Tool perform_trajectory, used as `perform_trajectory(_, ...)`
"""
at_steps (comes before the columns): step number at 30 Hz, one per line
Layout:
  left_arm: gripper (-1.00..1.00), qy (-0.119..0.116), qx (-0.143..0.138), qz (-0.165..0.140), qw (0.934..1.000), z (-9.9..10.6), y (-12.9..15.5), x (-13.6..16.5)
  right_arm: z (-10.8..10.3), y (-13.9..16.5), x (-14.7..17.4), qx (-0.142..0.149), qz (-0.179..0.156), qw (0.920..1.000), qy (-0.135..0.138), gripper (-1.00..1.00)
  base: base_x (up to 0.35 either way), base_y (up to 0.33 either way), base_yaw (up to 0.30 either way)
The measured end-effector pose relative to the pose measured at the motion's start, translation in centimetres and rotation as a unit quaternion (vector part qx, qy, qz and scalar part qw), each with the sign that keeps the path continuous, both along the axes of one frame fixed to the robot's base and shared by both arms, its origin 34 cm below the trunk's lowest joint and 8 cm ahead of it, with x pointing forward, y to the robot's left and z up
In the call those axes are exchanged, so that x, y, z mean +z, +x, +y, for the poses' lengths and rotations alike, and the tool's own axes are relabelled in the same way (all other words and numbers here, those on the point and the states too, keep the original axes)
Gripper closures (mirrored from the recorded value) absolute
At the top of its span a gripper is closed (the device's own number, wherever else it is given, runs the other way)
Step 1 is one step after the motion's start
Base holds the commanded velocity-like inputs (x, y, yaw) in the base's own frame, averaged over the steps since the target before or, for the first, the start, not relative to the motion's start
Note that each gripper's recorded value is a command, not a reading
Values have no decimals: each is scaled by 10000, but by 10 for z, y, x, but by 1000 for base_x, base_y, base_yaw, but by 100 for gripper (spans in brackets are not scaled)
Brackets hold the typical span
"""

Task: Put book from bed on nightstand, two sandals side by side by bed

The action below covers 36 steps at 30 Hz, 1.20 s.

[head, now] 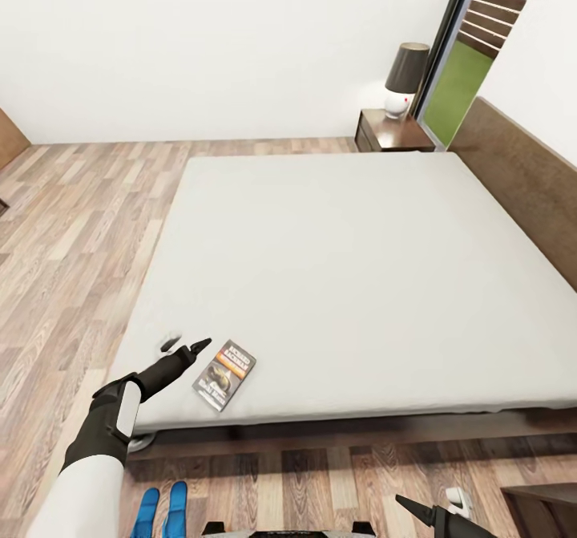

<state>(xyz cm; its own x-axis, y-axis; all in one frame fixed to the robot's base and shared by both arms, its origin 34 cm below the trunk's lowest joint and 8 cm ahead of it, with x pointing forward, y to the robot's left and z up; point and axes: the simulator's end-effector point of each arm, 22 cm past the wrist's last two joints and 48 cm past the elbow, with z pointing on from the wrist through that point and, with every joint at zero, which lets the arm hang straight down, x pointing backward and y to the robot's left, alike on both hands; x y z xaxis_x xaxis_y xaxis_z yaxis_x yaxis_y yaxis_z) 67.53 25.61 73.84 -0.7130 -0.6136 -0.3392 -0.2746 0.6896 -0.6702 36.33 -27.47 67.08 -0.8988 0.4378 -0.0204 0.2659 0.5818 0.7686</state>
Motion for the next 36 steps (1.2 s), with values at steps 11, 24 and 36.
perform_trajectory(11,-100,157,43,80,9998,21,-4,-9,0,-6,-4,0,85,10000,0,-100,0,0,0)
perform_trajectory(24,-100,230,44,176,9996,29,-10,-20,0,-13,-9,0,187,9998,0,-100,0,0,0)
perform_trajectory(36,-100,223,37,261,9994,28,-14,-31,0,-17,-14,0,266,9996,-3,-100,0,0,0)
